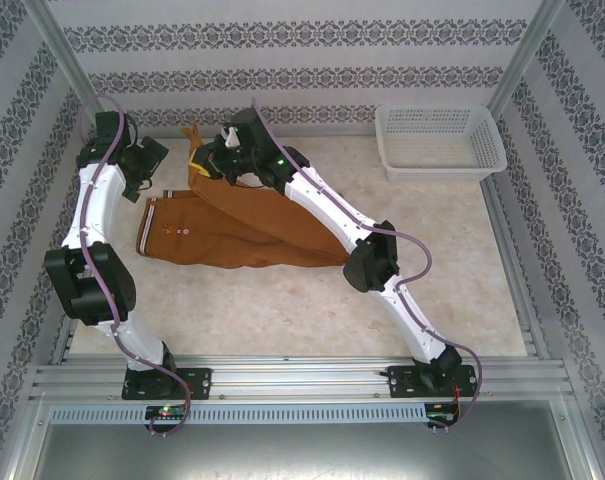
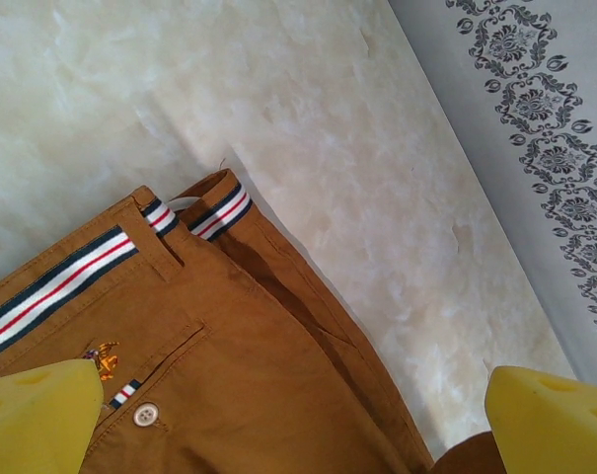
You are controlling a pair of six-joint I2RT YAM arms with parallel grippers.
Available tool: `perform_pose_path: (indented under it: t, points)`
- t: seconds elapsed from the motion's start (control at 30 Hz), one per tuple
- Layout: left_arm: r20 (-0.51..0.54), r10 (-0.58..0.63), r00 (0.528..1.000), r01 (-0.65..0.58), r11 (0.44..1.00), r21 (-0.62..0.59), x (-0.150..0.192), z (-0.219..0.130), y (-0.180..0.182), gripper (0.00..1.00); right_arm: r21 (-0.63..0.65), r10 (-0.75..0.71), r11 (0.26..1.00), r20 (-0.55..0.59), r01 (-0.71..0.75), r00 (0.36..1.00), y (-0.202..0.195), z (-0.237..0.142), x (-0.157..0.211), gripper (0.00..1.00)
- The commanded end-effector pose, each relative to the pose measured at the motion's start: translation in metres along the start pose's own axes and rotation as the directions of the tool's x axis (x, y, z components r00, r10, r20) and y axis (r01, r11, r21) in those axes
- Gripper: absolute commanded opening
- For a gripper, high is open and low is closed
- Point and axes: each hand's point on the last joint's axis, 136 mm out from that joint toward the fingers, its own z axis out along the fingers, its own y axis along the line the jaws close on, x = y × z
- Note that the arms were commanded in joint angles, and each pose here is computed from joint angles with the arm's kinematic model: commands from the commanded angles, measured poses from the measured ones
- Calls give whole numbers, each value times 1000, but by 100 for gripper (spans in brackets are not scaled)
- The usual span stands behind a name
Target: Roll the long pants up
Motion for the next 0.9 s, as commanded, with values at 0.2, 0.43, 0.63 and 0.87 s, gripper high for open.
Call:
perform_pose_path:
  t: [0.2, 0.43, 0.63, 0.87]
  points:
    - [17, 12, 1000, -12, 999, 31, -1, -21, 0, 100, -46, 45, 998, 42, -43, 998, -41, 45, -15, 30]
    - [34, 32, 999, -34, 998, 56, 2, -34, 0, 100, -13, 110, 994, -15, -111, 994, -88, 67, -14, 85]
    - [39, 4, 999, -8, 994, 105, 4, -38, -5, 100, 104, -40, 994, -9, 40, 999, -81, 30, -16, 80]
    - [-51, 71, 996, -60, 982, 182, 52, -15, -26, 0, 360, -277, 896, -7, 260, 961, -94, -77, -42, 0]
